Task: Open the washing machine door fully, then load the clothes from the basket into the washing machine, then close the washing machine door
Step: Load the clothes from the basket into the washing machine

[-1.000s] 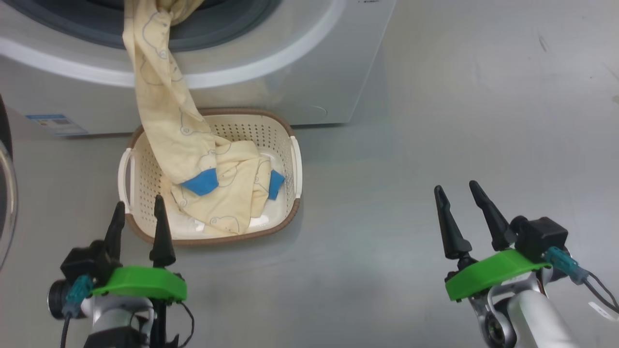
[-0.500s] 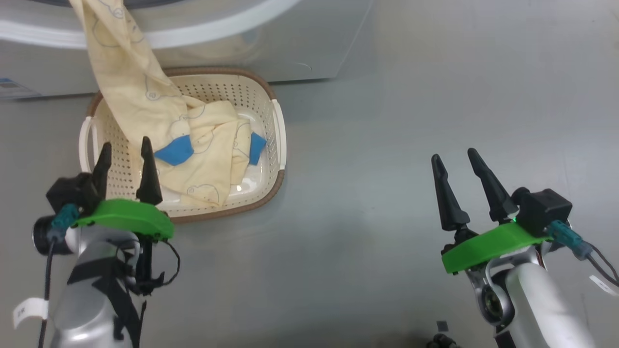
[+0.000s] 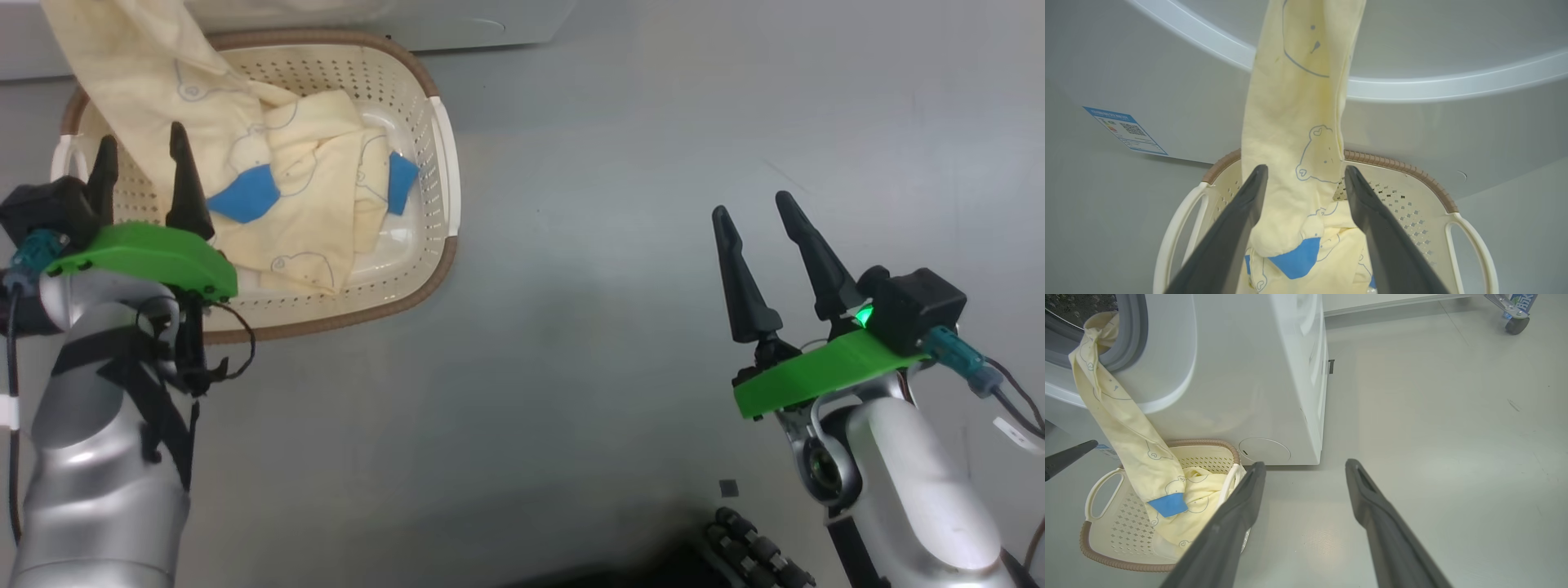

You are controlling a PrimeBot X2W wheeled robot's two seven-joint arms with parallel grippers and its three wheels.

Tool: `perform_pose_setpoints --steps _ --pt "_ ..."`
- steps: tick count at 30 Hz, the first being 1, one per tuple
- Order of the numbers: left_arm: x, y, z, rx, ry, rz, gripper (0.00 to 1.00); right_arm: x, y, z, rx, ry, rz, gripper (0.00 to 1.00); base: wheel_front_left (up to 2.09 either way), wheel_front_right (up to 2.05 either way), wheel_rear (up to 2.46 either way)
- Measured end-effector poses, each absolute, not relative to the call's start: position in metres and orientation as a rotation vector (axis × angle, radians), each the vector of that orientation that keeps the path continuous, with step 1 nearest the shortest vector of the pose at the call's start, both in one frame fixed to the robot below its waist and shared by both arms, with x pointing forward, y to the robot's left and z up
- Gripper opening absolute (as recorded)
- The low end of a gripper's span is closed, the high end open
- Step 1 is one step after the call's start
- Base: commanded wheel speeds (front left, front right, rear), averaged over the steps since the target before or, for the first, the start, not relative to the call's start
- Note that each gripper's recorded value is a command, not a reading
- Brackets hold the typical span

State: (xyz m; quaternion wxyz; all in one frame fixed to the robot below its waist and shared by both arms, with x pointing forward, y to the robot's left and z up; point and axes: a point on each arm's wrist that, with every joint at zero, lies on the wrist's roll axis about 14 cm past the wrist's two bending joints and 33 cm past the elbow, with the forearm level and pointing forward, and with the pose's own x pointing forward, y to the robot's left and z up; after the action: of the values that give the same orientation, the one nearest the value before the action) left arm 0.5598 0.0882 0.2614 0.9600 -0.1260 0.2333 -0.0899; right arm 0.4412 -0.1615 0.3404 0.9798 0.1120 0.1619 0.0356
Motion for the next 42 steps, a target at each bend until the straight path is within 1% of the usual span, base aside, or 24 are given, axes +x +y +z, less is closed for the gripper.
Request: perform_pose_setpoints --steps 15,20,26,38,42 --pt "0.590 0.086 0.218 -0.213 0.517 -0.201 1.00 0.447 -0.169 0.314 0.211 0.375 0.058 1.00 0.00 0.00 0.00" --pt "0.607 0.101 0.208 -0.177 0.510 -0.163 1.00 0.445 -0.171 0.303 0.207 0.400 0.051 1.00 0.00 0.00 0.00" --pt "0.616 0.112 0.196 -0.152 0.518 -0.145 1.00 0.444 -0.172 0.294 0.202 0.417 0.049 1.00 0.00 0.00 0.00" --pt "0.627 0.088 0.194 -0.176 0.501 -0.201 1.00 0.445 -0.170 0.290 0.205 0.427 0.057 1.00 0.00 0.00 0.00" --pt "0.638 0.082 0.202 -0.185 0.465 -0.212 1.00 0.444 -0.172 0.289 0.201 0.432 0.052 1.00 0.00 0.00 0.00"
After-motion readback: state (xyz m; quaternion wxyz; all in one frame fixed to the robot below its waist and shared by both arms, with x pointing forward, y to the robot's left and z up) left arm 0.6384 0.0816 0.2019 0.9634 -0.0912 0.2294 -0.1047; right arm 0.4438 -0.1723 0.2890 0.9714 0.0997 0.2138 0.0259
